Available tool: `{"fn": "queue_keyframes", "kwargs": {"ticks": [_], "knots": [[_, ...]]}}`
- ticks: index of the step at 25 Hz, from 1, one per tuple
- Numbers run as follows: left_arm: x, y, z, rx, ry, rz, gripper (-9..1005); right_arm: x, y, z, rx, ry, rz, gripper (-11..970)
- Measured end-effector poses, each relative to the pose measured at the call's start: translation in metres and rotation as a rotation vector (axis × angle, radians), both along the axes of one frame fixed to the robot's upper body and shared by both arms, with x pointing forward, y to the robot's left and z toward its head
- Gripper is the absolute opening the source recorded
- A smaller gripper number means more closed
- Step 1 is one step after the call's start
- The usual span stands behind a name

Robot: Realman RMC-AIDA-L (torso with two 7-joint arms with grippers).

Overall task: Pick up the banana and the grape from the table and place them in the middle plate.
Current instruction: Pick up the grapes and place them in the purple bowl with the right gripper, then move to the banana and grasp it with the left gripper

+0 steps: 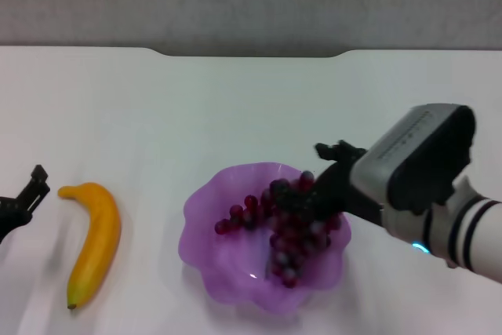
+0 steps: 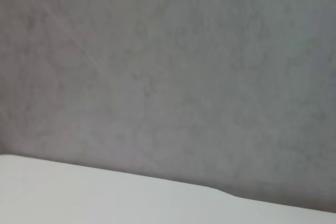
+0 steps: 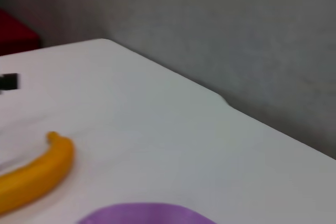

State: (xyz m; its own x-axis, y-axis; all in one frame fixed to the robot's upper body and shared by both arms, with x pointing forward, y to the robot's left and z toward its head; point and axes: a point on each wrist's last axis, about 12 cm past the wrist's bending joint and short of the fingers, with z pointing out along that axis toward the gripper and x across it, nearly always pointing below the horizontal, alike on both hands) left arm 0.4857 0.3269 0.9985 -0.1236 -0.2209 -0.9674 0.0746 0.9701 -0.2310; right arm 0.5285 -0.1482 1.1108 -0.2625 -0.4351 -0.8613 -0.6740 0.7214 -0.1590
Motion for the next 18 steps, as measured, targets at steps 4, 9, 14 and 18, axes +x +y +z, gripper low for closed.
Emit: {"fn": "queue_keyframes", "kwargs": {"ticks": [4, 9, 14, 18], "knots": [[0.008, 0.007, 0.007, -0.052, 0.046, -0.082, 915, 0.001, -0.009, -0.009, -0.013, 0.019, -0.031, 900], [0.026, 0.007, 0.021, -0.013, 0.098, -0.139, 912, 0.006, -0.031, -0.017, -0.014, 0.052, -0.112, 899], [0.039, -0.002, 0.042, 0.13, 0.179, -0.128, 904, 0.008, -0.06, -0.022, -0.009, 0.077, -0.213, 899], [0.036, -0.013, 0.064, 0.223, 0.211, -0.028, 897, 0.006, -0.079, -0.025, -0.032, 0.068, -0.265, 898]]}}
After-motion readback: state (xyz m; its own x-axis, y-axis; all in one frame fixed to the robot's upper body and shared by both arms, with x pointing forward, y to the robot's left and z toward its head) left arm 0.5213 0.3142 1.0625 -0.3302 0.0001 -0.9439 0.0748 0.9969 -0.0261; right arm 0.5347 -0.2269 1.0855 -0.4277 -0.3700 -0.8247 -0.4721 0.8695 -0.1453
